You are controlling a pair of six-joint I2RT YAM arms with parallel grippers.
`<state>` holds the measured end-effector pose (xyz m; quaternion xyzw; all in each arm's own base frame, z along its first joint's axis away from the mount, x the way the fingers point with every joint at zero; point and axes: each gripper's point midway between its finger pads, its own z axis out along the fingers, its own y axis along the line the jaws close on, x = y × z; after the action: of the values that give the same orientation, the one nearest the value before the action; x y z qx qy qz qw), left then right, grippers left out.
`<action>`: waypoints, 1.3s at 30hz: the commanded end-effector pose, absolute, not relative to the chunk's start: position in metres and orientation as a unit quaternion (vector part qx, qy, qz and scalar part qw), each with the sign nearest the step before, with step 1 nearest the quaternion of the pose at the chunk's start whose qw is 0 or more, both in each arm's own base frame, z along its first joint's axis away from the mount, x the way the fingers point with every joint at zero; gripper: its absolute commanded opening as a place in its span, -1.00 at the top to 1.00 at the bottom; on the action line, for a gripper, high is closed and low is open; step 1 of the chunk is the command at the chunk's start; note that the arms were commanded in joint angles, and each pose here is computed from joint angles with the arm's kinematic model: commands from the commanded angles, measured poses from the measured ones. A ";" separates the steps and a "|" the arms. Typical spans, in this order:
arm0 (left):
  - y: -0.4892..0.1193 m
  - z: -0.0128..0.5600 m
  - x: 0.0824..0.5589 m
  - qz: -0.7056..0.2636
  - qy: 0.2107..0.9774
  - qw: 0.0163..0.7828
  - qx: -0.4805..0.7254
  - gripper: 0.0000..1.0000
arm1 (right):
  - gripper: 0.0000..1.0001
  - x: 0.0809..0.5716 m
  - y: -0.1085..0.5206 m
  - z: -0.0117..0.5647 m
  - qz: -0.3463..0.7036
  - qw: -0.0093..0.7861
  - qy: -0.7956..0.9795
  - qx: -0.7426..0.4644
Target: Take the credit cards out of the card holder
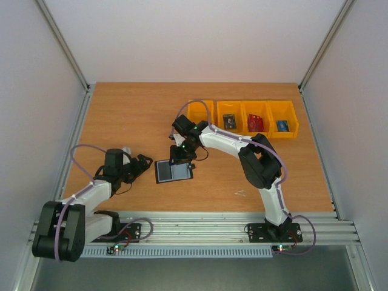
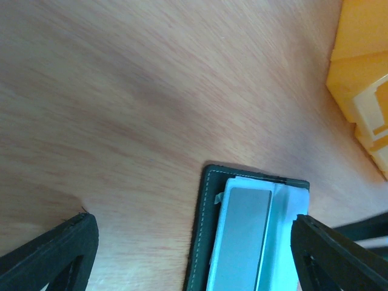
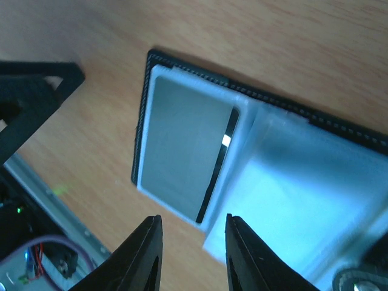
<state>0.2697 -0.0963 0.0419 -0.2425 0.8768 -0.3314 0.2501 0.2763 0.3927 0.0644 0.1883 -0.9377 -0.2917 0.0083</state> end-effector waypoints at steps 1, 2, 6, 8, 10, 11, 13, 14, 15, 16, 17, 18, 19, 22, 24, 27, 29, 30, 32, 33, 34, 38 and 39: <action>-0.106 0.021 0.254 -0.335 0.883 0.208 -0.254 -0.75 | 0.39 0.277 0.400 0.039 -0.288 0.027 -0.944 0.160; -0.108 0.021 0.254 -0.338 0.883 0.207 -0.250 -0.75 | 0.39 0.275 0.399 0.034 -0.287 0.033 -0.944 0.159; -0.120 0.024 0.257 -0.354 0.882 0.211 -0.229 -0.79 | 0.39 0.270 0.406 0.022 -0.315 0.046 -0.935 0.155; -0.125 0.024 0.257 -0.356 0.882 0.216 -0.219 -0.87 | 0.39 0.268 0.411 0.021 -0.341 0.050 -0.926 0.152; -0.129 0.025 0.258 -0.360 0.882 0.218 -0.211 -0.88 | 0.39 0.268 0.413 0.019 -0.350 0.054 -0.923 0.149; -0.131 0.027 0.259 -0.364 0.881 0.220 -0.207 -0.86 | 0.39 0.268 0.413 0.018 -0.353 0.055 -0.922 0.148; -0.134 0.030 0.260 -0.370 0.879 0.226 -0.199 -0.85 | 0.40 0.271 0.412 0.018 -0.364 0.056 -0.919 0.144; -0.136 0.032 0.262 -0.376 0.877 0.229 -0.193 -0.84 | 0.42 0.272 0.412 0.017 -0.370 0.057 -0.917 0.139; -0.139 0.037 0.263 -0.383 0.874 0.234 -0.185 -0.83 | 0.44 0.273 0.412 0.018 -0.381 0.056 -0.913 0.133; -0.143 0.042 0.264 -0.394 0.870 0.239 -0.175 -0.79 | 0.45 0.274 0.414 0.022 -0.398 0.057 -0.906 0.131; -0.146 0.046 0.265 -0.401 0.867 0.245 -0.164 -0.75 | 0.45 0.276 0.417 0.026 -0.412 0.055 -0.900 0.129; -0.149 0.051 0.267 -0.408 0.864 0.252 -0.155 -0.71 | 0.46 0.278 0.419 0.029 -0.420 0.053 -0.897 0.129; -0.151 0.054 0.267 -0.412 0.862 0.255 -0.148 -0.65 | 0.46 0.280 0.419 0.031 -0.425 0.052 -0.895 0.130; -0.153 0.055 0.268 -0.413 0.862 0.259 -0.142 -0.37 | 0.47 0.284 0.418 0.036 -0.431 0.047 -0.892 0.131; -0.153 0.054 0.269 -0.409 0.863 0.261 -0.141 -0.15 | 0.50 0.287 0.418 0.041 -0.440 0.043 -0.888 0.127; -0.152 0.050 0.270 -0.396 0.868 0.262 -0.146 -0.06 | 0.53 0.291 0.418 0.046 -0.437 0.035 -0.891 0.119; -0.145 0.042 0.269 -0.377 0.875 0.257 -0.163 -0.09 | 0.55 0.296 0.410 0.056 -0.413 0.013 -0.903 0.117; -0.142 0.038 0.268 -0.367 0.878 0.254 -0.172 -0.09 | 0.55 0.299 0.404 0.064 -0.396 -0.005 -0.911 0.119; -0.137 0.032 0.267 -0.352 0.883 0.250 -0.185 -0.11 | 0.51 0.308 0.385 0.077 -0.343 -0.049 -0.930 0.122; -0.135 0.031 0.267 -0.348 0.884 0.249 -0.189 -0.12 | 0.50 0.306 0.376 0.082 -0.321 -0.053 -0.937 0.127; -0.134 0.030 0.267 -0.345 0.885 0.248 -0.192 -0.12 | 0.49 0.309 0.363 0.083 -0.286 -0.065 -0.948 0.127; -0.131 0.024 0.266 -0.335 0.888 0.245 -0.200 -0.13 | 0.43 0.298 0.321 0.068 -0.184 -0.060 -0.972 0.131; -0.130 0.022 0.266 -0.333 0.888 0.243 -0.202 -0.13 | 0.40 0.296 0.315 0.062 -0.168 -0.058 -0.975 0.129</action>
<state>0.2650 -0.1382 0.0331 -0.1830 0.8818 -0.3592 0.2446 0.3002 0.3648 0.0780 0.1228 -0.9466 -0.2939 -0.0506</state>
